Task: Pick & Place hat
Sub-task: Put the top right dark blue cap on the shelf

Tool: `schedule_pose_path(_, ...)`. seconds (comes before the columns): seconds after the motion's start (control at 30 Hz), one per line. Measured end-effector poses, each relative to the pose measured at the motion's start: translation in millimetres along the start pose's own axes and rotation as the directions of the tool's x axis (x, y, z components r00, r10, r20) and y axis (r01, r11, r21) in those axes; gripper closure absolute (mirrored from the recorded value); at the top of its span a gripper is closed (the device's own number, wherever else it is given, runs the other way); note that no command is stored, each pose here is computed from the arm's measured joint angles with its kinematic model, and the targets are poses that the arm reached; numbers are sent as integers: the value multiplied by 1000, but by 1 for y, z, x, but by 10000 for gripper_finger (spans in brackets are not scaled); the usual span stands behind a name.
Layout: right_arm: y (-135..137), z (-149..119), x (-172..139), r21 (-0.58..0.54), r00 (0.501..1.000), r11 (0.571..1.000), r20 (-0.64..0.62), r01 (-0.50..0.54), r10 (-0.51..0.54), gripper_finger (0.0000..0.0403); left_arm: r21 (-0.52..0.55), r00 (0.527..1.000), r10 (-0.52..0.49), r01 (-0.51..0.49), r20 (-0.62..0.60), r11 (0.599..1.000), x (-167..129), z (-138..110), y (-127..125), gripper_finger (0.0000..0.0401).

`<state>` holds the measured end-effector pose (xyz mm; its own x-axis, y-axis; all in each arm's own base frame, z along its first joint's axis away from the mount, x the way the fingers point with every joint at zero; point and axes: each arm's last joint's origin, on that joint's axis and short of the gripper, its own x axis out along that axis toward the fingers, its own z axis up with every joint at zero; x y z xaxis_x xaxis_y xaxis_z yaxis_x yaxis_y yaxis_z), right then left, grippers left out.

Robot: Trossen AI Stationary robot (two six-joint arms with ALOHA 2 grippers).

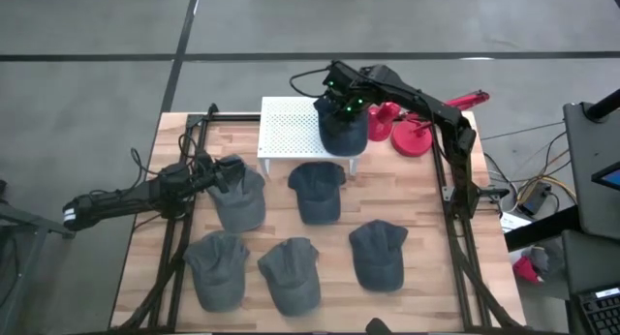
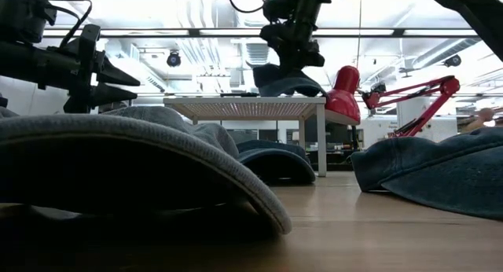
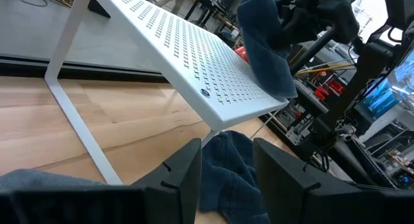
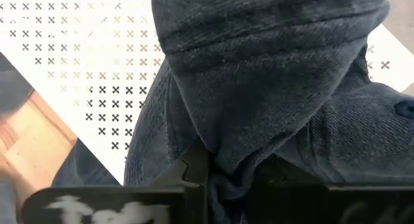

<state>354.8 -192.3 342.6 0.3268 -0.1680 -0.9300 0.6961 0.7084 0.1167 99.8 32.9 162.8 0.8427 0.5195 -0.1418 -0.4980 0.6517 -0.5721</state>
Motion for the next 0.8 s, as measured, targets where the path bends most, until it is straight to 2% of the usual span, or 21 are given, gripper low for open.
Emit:
schedule_pose_path(0.47, -1, -3, 2, 0, 1000, 1000, -28, 5, -5, 278, -3, 1000, 0, 0, 0, 1000, 0, 0, 0, 259)
schedule_pose_path(0.8, -2, -8, -12, 1, 999, 1000, -39, -12, 12, 232, -4, 1000, 0, 0, 0, 1000, 0, 0, 0, 259)
